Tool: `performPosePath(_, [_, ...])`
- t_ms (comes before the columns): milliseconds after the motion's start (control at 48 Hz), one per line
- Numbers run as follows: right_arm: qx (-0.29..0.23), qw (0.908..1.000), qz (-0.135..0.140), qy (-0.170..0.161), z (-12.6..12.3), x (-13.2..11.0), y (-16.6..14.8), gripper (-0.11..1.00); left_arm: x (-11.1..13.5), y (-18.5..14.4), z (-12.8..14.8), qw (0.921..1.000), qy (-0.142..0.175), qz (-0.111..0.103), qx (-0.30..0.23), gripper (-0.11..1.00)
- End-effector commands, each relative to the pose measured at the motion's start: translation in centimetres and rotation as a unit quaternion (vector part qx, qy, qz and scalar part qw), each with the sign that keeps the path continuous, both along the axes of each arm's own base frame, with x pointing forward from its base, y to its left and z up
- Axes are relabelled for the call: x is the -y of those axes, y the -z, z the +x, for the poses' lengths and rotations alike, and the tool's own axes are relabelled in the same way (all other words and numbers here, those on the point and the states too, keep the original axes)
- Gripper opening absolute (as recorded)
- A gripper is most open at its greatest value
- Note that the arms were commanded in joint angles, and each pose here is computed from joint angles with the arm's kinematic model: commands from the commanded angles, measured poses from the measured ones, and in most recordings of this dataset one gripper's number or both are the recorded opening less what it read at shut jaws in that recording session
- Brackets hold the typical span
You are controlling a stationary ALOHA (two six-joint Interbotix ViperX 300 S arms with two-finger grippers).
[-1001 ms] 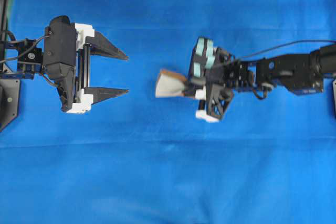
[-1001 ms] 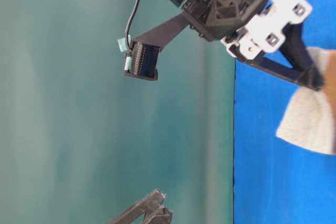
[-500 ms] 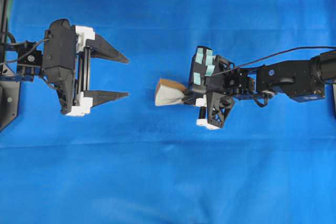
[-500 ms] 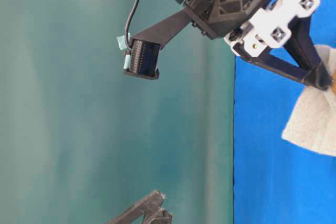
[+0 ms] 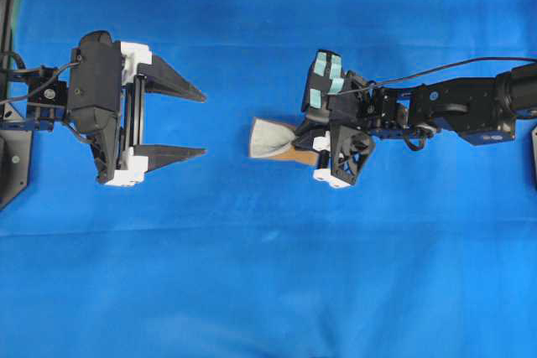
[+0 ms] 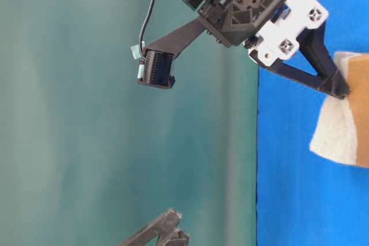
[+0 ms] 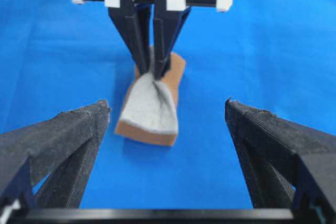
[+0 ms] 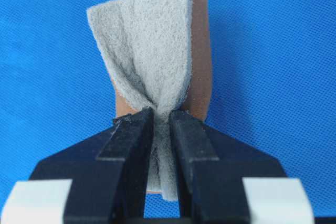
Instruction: Hand over the sponge with the left arm and wipe it with the right arm.
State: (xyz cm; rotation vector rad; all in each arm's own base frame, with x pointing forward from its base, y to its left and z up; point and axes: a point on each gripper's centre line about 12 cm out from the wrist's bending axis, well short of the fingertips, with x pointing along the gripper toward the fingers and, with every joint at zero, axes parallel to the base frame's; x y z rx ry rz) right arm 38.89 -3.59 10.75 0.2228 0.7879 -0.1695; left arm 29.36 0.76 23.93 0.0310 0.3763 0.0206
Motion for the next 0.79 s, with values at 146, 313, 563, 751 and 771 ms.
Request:
performPosePath(146, [0.016,0.9999,-0.003,0.006,0.2,0.6,-1.2,0.18,0.1,-0.7,0.2,0.9999,0.001,0.0,0.014,0.9])
performPosePath(313, [0.019,0.9998,-0.004,0.005,0.3,0.5,-1.2,0.61,0.1,-0.7,0.2,0.9999,0.001,0.0,0.013,0.9])
performPosePath(563, [0.022,0.9997,-0.004,0.004,0.4,0.5,-1.4,0.73,0.1,-0.7,0.2,0.9999,0.001,0.0,0.013,0.9])
performPosePath(751, [0.043,0.999,-0.007,0.002,0.5,0.4,-3.1,0.73,0.1,-0.7,0.3,0.9999,0.001,0.0,0.014,0.9])
performPosePath(771, [0.046,0.9989,-0.007,0.001,0.5,0.3,-3.3,0.73,0.1,-0.8,0.2,0.9999,0.002,0.0,0.015,0.9])
